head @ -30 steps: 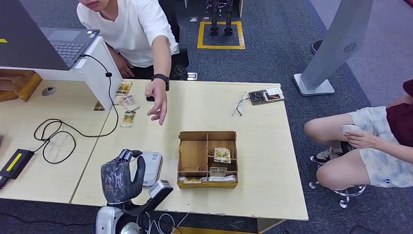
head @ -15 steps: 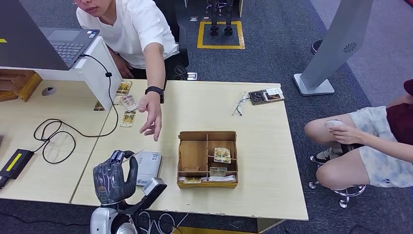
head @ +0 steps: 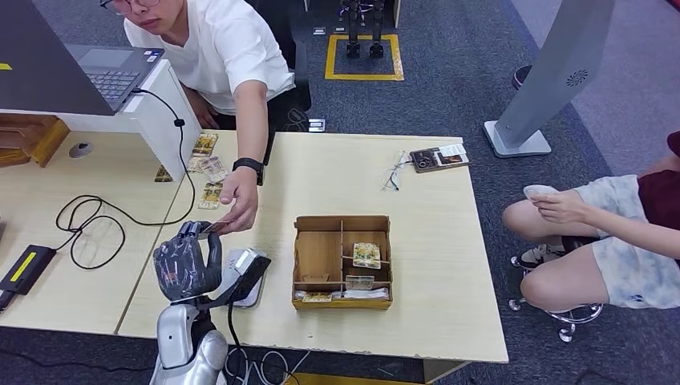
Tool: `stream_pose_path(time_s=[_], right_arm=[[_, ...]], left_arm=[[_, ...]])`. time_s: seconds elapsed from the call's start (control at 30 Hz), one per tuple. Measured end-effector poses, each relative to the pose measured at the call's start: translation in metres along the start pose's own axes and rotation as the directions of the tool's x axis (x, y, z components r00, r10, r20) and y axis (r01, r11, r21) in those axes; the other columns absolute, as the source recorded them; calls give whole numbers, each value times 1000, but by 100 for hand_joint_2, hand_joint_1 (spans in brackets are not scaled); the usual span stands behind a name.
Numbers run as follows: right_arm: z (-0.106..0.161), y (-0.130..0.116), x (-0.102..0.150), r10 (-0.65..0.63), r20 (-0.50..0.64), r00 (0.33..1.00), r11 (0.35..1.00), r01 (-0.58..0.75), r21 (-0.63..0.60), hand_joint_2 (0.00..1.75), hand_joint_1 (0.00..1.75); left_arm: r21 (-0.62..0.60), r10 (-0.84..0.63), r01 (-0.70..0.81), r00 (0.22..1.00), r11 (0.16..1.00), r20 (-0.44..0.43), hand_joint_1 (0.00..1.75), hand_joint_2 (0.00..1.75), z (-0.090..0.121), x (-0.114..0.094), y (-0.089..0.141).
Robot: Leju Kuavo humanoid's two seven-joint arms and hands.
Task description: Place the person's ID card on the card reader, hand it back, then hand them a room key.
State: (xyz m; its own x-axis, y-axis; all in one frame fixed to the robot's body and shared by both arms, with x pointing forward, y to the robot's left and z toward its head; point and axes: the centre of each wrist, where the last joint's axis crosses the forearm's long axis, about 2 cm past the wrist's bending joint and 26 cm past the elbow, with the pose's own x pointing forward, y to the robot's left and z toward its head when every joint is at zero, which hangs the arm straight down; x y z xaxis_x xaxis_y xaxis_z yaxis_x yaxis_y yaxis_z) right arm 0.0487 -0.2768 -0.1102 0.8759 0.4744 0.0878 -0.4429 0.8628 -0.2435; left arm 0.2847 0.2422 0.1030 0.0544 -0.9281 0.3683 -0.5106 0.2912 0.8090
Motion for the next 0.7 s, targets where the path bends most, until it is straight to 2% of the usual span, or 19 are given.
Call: stream_pose_path(time_s=[0.3, 0.33, 0.47, 0.57, 0.6, 0.7], right_arm=[[0, 0, 2, 8, 8, 1000, 1000, -8, -1, 175, 0], [0, 0, 2, 8, 8, 1000, 1000, -8, -1, 175, 0], [0, 0, 2, 10, 9, 1000, 1000, -10, -4, 175, 0], [0, 0, 3, 11, 10, 1000, 1000, -11, -7, 175, 0], [0, 0, 3, 13, 11, 1000, 1000, -13, -7, 175, 0], [0, 0, 3, 19, 12, 1000, 1000, -19, -9, 175, 0]], left_arm=[[-8, 33, -34, 999, 999, -28, 175, 175, -20, 8, -9], [-8, 37, -37, 999, 999, -29, 171, 175, -21, 8, -9], [-9, 76, -76, 997, 997, -21, 51, 175, -24, 12, -11], [-11, 105, -105, 994, 994, -3, 9, 175, -24, 16, -13], [-12, 111, -111, 994, 994, 0, 0, 175, -24, 18, -13], [-14, 127, -127, 992, 992, 16, 0, 175, -23, 21, -14]])
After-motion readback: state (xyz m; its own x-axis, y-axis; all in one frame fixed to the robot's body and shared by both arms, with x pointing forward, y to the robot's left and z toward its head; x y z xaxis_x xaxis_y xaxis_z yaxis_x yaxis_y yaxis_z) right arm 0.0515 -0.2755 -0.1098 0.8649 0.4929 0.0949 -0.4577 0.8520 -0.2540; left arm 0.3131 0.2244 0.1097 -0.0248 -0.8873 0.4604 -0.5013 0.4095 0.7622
